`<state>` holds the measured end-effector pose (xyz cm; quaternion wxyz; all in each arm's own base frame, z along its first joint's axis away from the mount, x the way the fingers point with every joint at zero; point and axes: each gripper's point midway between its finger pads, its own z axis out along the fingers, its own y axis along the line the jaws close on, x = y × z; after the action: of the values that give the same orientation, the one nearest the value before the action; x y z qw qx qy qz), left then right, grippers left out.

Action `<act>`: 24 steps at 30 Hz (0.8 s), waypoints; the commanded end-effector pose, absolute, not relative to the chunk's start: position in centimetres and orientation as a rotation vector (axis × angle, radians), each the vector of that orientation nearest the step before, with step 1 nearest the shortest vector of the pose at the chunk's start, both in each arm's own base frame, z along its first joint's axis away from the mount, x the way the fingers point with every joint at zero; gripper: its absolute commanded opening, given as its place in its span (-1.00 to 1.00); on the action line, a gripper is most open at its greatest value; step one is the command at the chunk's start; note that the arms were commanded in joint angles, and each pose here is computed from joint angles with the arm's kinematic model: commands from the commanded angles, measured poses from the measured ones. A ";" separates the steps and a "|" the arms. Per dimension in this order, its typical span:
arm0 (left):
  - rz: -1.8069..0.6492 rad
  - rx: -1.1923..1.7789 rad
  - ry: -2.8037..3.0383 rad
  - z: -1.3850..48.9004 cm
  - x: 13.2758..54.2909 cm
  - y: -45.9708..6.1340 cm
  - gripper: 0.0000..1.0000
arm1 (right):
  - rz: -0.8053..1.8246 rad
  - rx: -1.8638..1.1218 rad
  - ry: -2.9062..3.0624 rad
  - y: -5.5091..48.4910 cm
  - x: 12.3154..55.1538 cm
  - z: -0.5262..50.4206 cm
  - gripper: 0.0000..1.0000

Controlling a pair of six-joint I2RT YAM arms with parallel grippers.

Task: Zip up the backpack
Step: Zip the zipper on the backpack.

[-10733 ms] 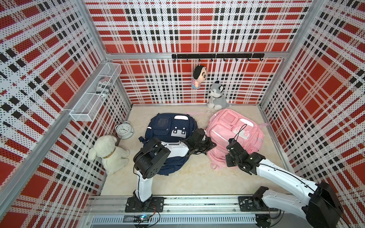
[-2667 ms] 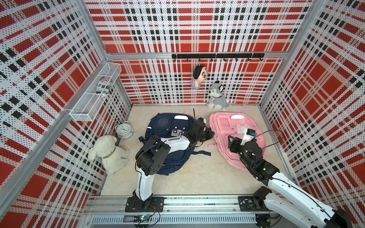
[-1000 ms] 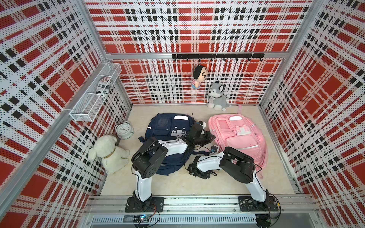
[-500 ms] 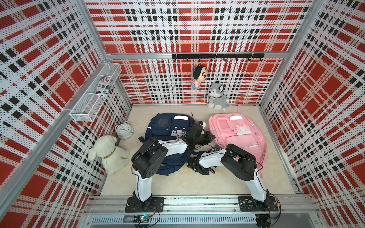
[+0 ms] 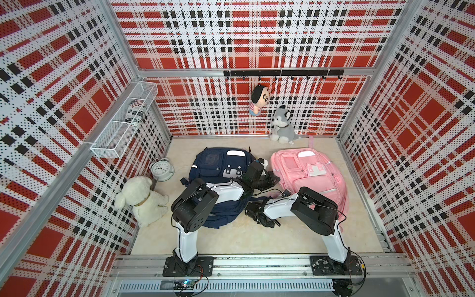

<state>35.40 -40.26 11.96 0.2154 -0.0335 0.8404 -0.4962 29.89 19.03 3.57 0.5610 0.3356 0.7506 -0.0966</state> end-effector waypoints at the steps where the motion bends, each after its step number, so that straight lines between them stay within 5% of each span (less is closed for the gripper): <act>1: -1.457 -0.048 2.201 16.1 35.7 -40.4 -1.00 | -0.212 0.811 1.767 18.6 29.8 4.4 -0.92; 4: -1.456 -0.048 2.205 16.0 35.7 -40.5 -1.00 | -0.209 0.819 1.768 18.5 29.7 4.3 -0.93; 7: -1.457 -0.047 2.207 15.9 35.7 -40.4 -1.00 | -0.216 0.833 1.765 18.2 29.4 4.4 -0.60; 12: -1.456 -0.050 2.208 15.8 35.8 -40.4 -1.00 | -0.218 0.832 1.751 18.2 29.0 4.8 -0.41; 24: -1.448 -0.054 2.209 15.6 35.9 -40.3 -1.00 | -0.209 0.786 1.687 18.4 29.3 6.6 -0.41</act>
<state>35.51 -40.13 12.03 0.2162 -0.0327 0.8381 -0.4998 29.09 17.98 4.37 0.5635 0.3192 0.7520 -0.1225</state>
